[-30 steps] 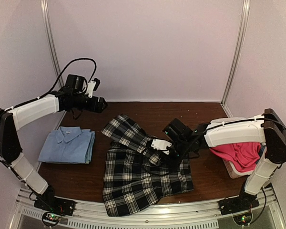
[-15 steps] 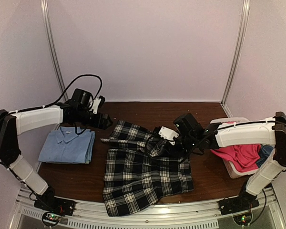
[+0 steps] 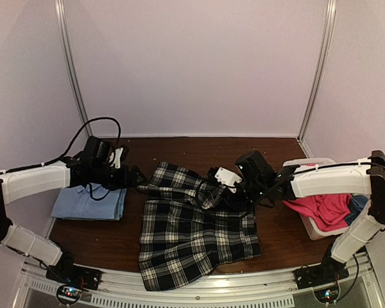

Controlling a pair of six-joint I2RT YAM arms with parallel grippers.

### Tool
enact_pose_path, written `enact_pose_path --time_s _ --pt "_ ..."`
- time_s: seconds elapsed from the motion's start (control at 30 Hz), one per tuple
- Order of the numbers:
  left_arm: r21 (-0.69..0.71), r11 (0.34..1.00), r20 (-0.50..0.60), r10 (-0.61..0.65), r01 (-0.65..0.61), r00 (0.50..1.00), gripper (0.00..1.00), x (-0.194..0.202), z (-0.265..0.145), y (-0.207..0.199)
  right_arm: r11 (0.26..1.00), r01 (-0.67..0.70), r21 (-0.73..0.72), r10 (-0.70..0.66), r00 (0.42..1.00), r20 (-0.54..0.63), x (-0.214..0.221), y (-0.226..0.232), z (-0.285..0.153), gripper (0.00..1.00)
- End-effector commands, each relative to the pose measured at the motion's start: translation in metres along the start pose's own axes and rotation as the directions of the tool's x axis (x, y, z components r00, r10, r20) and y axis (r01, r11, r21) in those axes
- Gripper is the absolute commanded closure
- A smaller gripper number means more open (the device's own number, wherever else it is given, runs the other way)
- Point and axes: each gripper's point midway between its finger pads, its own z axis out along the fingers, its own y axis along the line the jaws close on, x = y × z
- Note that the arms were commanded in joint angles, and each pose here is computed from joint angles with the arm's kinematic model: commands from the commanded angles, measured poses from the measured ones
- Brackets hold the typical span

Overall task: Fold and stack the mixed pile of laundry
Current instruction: Fold the flattened skirt at the center of the board.

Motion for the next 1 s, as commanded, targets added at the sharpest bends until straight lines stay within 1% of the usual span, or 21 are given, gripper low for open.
enact_pose_path --time_s 0.0,0.03,0.07,0.13,0.17,0.27,0.33,0.4,0.47,0.5,0.57,0.63,0.7,0.73,0.77,0.87,0.9,0.97 --pt "0.014 0.964 0.136 0.261 -0.265 0.956 0.14 -0.021 -0.030 -0.023 0.998 -0.029 0.049 0.028 0.999 0.029 -0.005 -0.011 -0.009 1.00" --pt "-0.005 0.936 0.145 0.350 -0.353 0.925 0.14 -0.022 -0.036 -0.027 0.997 -0.039 0.065 0.038 0.999 0.031 -0.004 -0.014 -0.010 1.00" --pt "-0.007 0.888 0.156 0.455 -0.459 0.877 0.14 -0.021 -0.042 -0.035 0.996 -0.049 0.077 0.046 0.998 0.034 -0.004 -0.018 -0.012 1.00" --pt "0.001 0.768 0.151 0.633 -0.641 0.759 0.15 -0.012 -0.046 -0.046 0.994 -0.075 0.079 0.071 0.996 0.050 -0.004 -0.022 -0.014 1.00" --pt "-0.014 0.712 0.135 0.697 -0.702 0.704 0.16 -0.009 -0.045 -0.045 0.994 -0.087 0.070 0.083 0.995 0.060 -0.004 -0.022 -0.014 1.00" --pt "0.040 0.577 0.131 0.807 -0.816 0.576 0.17 0.000 -0.039 -0.055 0.994 -0.103 0.043 0.098 0.991 0.093 -0.005 -0.019 -0.015 1.00" --pt "0.064 0.476 0.130 0.867 -0.877 0.481 0.16 0.007 -0.030 -0.060 0.993 -0.108 0.039 0.103 0.989 0.110 -0.006 -0.018 -0.016 1.00" --pt "0.066 0.402 0.114 0.906 -0.913 0.407 0.14 0.007 -0.018 -0.060 0.993 -0.110 0.047 0.104 0.987 0.126 -0.008 -0.020 -0.019 1.00" --pt "0.047 0.366 0.094 0.925 -0.930 0.369 0.14 -0.004 -0.005 -0.060 0.993 -0.104 0.048 0.095 0.983 0.154 -0.014 -0.021 -0.023 1.00" --pt "0.049 0.352 0.065 0.933 -0.935 0.355 0.13 -0.005 0.006 -0.056 0.994 -0.098 0.051 0.088 0.981 0.172 -0.016 -0.021 -0.026 1.00" --pt "0.028 0.315 0.048 0.947 -0.949 0.316 0.10 -0.016 0.017 -0.056 0.994 -0.085 0.061 0.071 0.976 0.208 -0.020 -0.023 -0.031 1.00" --pt "0.056 0.281 0.038 0.958 -0.958 0.284 0.08 -0.016 0.033 -0.056 0.995 -0.075 0.073 0.057 0.973 0.224 -0.021 -0.025 -0.034 1.00" --pt "0.107 0.253 0.014 0.967 -0.962 0.256 0.09 -0.011 0.048 -0.054 0.994 -0.068 0.090 0.046 0.973 0.225 -0.020 -0.028 -0.035 1.00" --pt "0.134 0.239 -0.002 0.971 -0.962 0.241 0.12 -0.008 0.054 -0.053 0.993 -0.067 0.096 0.044 0.974 0.223 -0.020 -0.029 -0.035 1.00" --pt "0.141 0.231 -0.026 0.973 -0.963 0.229 0.20 -0.008 0.061 -0.048 0.993 -0.067 0.102 0.043 0.974 0.221 -0.019 -0.031 -0.035 1.00" --pt "0.143 0.207 -0.076 0.977 -0.968 0.198 0.52 -0.014 0.073 -0.041 0.990 -0.072 0.122 0.042 0.971 0.236 -0.021 -0.037 -0.036 1.00" --pt "0.143 0.202 -0.076 0.978 -0.969 0.193 0.61 -0.017 0.073 -0.043 0.988 -0.081 0.133 0.046 0.969 0.244 -0.023 -0.041 -0.036 1.00" --pt "0.141 0.188 -0.062 0.982 -0.972 0.181 0.82 -0.023 0.070 -0.049 0.984 -0.097 0.151 0.056 0.965 0.256 -0.026 -0.051 -0.037 1.00"
